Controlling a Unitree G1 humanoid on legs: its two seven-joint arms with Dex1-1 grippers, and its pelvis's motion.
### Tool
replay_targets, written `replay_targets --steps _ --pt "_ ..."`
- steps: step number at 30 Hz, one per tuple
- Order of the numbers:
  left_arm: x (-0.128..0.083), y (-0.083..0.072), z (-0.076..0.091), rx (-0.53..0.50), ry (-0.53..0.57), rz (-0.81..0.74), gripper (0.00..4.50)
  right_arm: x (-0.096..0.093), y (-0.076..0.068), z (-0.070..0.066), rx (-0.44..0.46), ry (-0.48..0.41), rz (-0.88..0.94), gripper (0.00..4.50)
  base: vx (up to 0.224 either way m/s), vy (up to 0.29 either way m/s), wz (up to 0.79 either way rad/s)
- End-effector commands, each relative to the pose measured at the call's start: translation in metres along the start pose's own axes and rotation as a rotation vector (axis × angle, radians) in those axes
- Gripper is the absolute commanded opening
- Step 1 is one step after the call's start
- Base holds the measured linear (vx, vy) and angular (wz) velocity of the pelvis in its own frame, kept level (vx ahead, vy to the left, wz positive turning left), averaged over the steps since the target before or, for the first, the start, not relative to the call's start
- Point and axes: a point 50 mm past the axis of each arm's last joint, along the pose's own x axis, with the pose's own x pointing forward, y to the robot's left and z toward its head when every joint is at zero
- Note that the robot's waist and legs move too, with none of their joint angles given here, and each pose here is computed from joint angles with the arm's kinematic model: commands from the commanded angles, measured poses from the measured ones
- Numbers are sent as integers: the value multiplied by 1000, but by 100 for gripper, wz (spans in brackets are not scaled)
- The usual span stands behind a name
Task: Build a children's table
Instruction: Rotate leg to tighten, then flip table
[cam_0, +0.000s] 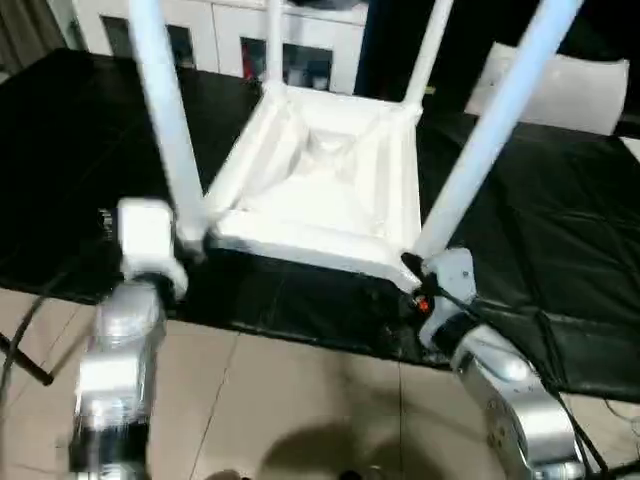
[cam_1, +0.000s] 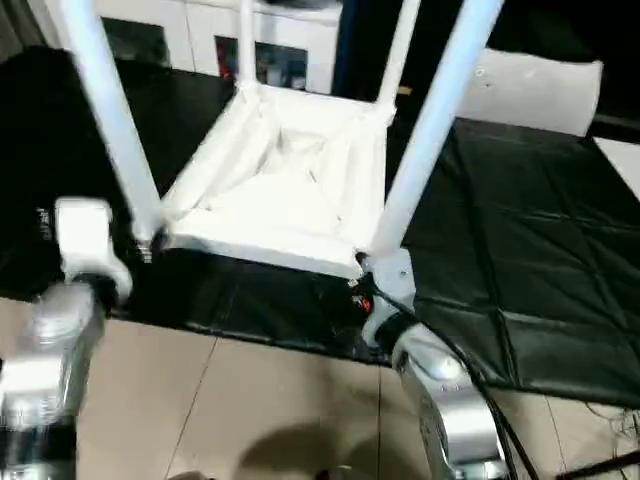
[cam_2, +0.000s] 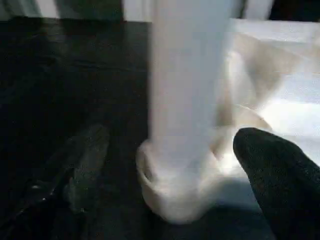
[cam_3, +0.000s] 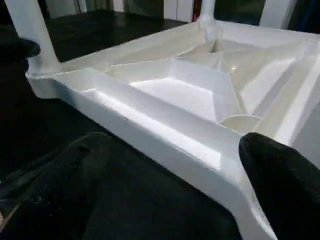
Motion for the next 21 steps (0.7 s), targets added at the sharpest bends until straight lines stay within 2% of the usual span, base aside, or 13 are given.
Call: replay_targets --steps 1,3,6,9,10,13,14,16,17,21 --pt "10 -3 -1 -19 5 -27 446 2 -2 0 -15 7 9 450 0 0 0" --pt "14 -5 0 -31 0 -45 446 2 -3 0 -18 7 5 450 0 0 0" --pt "26 -5 4 -45 -2 -55 446 3 -12 2 -30 3 -48 450 0 0 0" --pt "34 -9 9 -85 -20 -142 446 1 -26 3 -47 3 -128 450 0 0 0" --pt "36 -14 10 -119 -29 -209 446 -1 -35 3 -49 6 -182 450 0 0 0" --pt "37 -16 10 -133 -34 -247 446 -3 -42 3 -57 7 -216 450 0 0 0" --pt "38 -19 9 -146 -32 -312 446 -6 -50 2 -67 15 -258 450 0 0 0" --pt "38 -23 9 -147 -35 -362 446 -8 -55 2 -72 19 -280 450 0 0 0" --pt "36 -29 9 -144 -37 -442 446 -9 -60 2 -77 20 -306 450 0 0 0" --pt "32 -43 7 -135 -36 -567 446 -10 -61 3 -79 22 -301 450 0 0 0"
